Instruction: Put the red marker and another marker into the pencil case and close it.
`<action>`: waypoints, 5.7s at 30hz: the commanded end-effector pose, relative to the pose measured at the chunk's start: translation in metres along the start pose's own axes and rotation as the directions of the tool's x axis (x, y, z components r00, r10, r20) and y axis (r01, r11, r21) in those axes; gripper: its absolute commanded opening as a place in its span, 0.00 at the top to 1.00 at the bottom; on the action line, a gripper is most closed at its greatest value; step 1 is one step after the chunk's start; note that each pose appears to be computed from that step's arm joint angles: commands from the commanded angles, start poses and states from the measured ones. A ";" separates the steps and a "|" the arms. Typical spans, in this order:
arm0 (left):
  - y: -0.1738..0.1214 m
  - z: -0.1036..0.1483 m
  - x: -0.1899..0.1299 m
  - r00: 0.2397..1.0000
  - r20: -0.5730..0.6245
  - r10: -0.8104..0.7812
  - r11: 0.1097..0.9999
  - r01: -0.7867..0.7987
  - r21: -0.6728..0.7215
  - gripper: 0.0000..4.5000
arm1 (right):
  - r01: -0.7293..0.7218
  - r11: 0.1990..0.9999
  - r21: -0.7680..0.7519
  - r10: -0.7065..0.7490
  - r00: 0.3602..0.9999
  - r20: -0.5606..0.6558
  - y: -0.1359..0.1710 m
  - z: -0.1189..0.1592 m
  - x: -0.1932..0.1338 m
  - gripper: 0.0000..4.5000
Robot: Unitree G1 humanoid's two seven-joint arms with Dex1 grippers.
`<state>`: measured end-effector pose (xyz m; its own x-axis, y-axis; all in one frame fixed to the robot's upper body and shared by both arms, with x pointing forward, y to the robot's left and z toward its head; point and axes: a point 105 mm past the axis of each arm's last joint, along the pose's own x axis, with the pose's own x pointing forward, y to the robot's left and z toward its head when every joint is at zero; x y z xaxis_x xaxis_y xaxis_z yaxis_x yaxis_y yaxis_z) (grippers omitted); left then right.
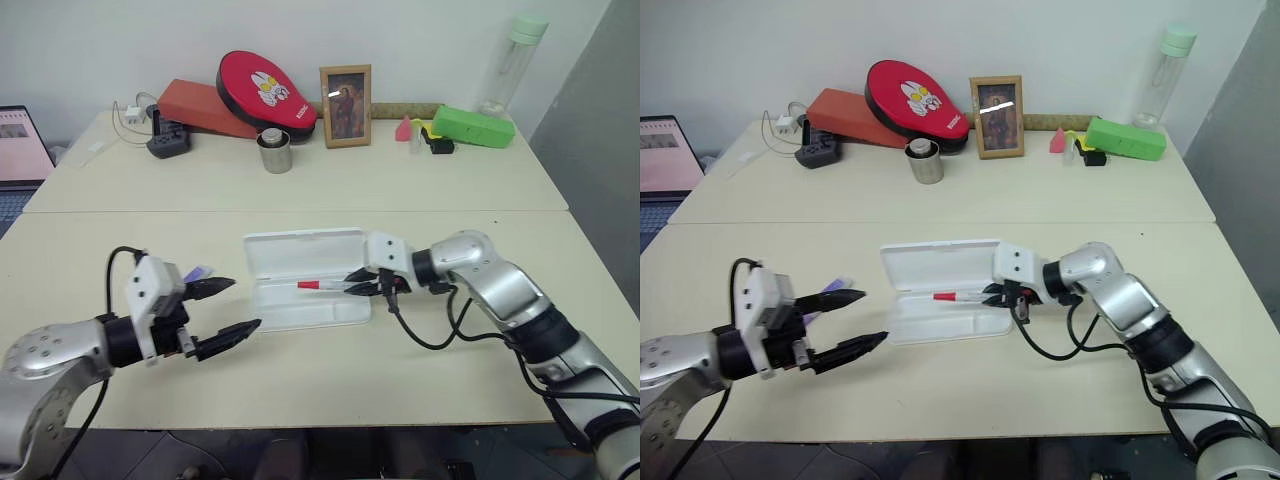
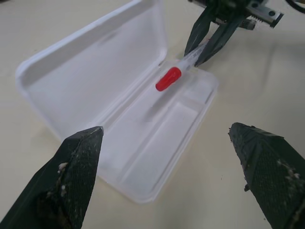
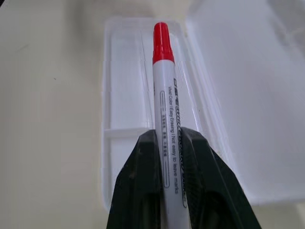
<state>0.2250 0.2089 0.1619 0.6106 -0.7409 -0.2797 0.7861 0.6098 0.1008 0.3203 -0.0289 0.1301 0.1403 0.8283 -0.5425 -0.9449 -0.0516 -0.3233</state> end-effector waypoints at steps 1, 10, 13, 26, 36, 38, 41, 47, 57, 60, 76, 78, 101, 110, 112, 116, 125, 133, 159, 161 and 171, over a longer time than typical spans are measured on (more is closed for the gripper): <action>-0.004 0.012 -0.008 1.000 0.008 0.010 0.999 -0.010 0.044 0.00 | -0.011 0.998 -0.059 0.011 1.000 -0.007 -0.009 0.007 0.005 0.93; -0.010 0.015 -0.003 0.999 0.020 0.035 0.999 -0.036 0.039 0.00 | -0.036 0.997 -0.076 0.036 0.999 0.011 -0.015 0.012 0.025 0.93; -0.011 0.016 -0.002 0.999 0.022 0.040 0.999 -0.040 0.034 0.00 | -0.039 0.996 -0.077 0.040 0.999 0.016 -0.017 0.014 0.029 0.93; -0.011 0.018 0.003 0.999 0.023 0.039 0.998 -0.040 0.039 0.00 | -0.032 0.996 -0.087 0.036 0.998 0.050 -0.022 0.024 0.034 0.76; -0.007 0.014 0.005 0.998 0.016 0.062 0.998 -0.062 0.025 0.00 | -0.030 0.996 -0.085 0.040 0.992 0.116 -0.020 0.041 0.022 0.20; -0.003 0.008 0.003 0.996 -0.004 0.089 0.996 -0.089 0.014 0.00 | -0.043 0.996 -0.077 0.055 0.986 0.156 -0.016 0.049 0.015 0.08; 0.013 -0.003 -0.002 0.986 -0.008 0.167 0.986 -0.167 -0.025 0.00 | -0.108 0.992 -0.067 0.122 0.959 0.254 0.001 0.067 0.001 0.01; 0.057 -0.029 -0.024 0.936 -0.089 0.342 0.938 -0.346 -0.035 0.00 | -0.133 0.991 -0.015 0.129 0.922 0.366 0.017 0.084 -0.023 0.01; 0.115 -0.071 -0.045 0.867 -0.229 0.442 0.881 -0.468 -0.070 0.00 | -0.054 0.992 0.110 0.006 0.919 0.395 0.019 0.078 -0.041 0.01; 0.121 -0.081 -0.042 0.866 -0.259 0.427 0.887 -0.457 -0.065 0.00 | -0.034 0.991 0.129 -0.020 0.918 0.395 0.019 0.078 -0.043 0.01; 0.124 -0.110 -0.035 0.861 -0.364 0.355 0.904 -0.415 -0.099 0.31 | 0.063 0.984 0.165 -0.122 0.918 0.377 0.012 0.075 -0.053 0.00; 0.123 -0.111 -0.035 0.862 -0.364 0.353 0.904 -0.415 -0.104 0.39 | 0.065 0.984 0.164 -0.123 0.920 0.373 0.011 0.074 -0.053 0.00; 0.031 -0.034 0.011 0.968 -0.241 -0.069 0.992 0.093 0.087 0.73 | 0.077 0.980 0.182 -0.134 0.938 0.321 0.019 0.053 -0.082 0.00; 0.009 -0.009 0.070 0.926 -0.284 -0.249 0.921 0.317 0.225 0.73 | 0.153 0.962 0.227 -0.210 0.944 0.255 0.026 0.038 -0.096 0.00; 0.007 -0.014 0.079 0.902 -0.337 -0.271 0.898 0.363 0.249 0.73 | 0.178 0.955 0.236 -0.236 0.941 0.245 0.027 0.037 -0.099 0.00; 0.007 -0.016 0.091 0.879 -0.364 -0.307 0.871 0.414 0.265 0.73 | 0.220 0.942 0.253 -0.280 0.931 0.234 0.029 0.036 -0.102 0.00; 0.014 -0.022 0.084 0.845 -0.420 -0.332 0.852 0.460 0.251 0.73 | 0.280 0.916 0.288 -0.347 0.912 0.217 0.037 0.035 -0.105 0.00; 0.022 -0.027 0.087 0.841 -0.440 -0.314 0.852 0.454 0.261 0.73 | 0.291 0.911 0.292 -0.359 0.908 0.217 0.036 0.036 -0.104 0.00; 0.008 -0.005 0.091 0.869 -0.346 -0.354 0.864 0.446 0.235 0.01 | 0.281 0.912 0.300 -0.351 0.911 0.215 0.037 0.033 -0.105 0.00; 0.003 -0.002 0.091 0.868 -0.333 -0.369 0.862 0.453 0.225 0.01 | 0.286 0.908 0.307 -0.357 0.911 0.205 0.036 0.030 -0.106 0.00; -0.016 0.015 0.098 0.900 -0.195 -0.390 0.875 0.428 0.225 0.01 | 0.525 0.724 0.447 -0.573 0.819 -0.034 0.022 -0.022 -0.148 0.00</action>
<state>0.2698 0.1319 0.1236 0.1770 -0.8034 -0.5686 0.9842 0.1422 0.1055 0.2732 -0.1391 0.1800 0.5406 0.7898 -0.2898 -0.8403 0.5237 -0.1403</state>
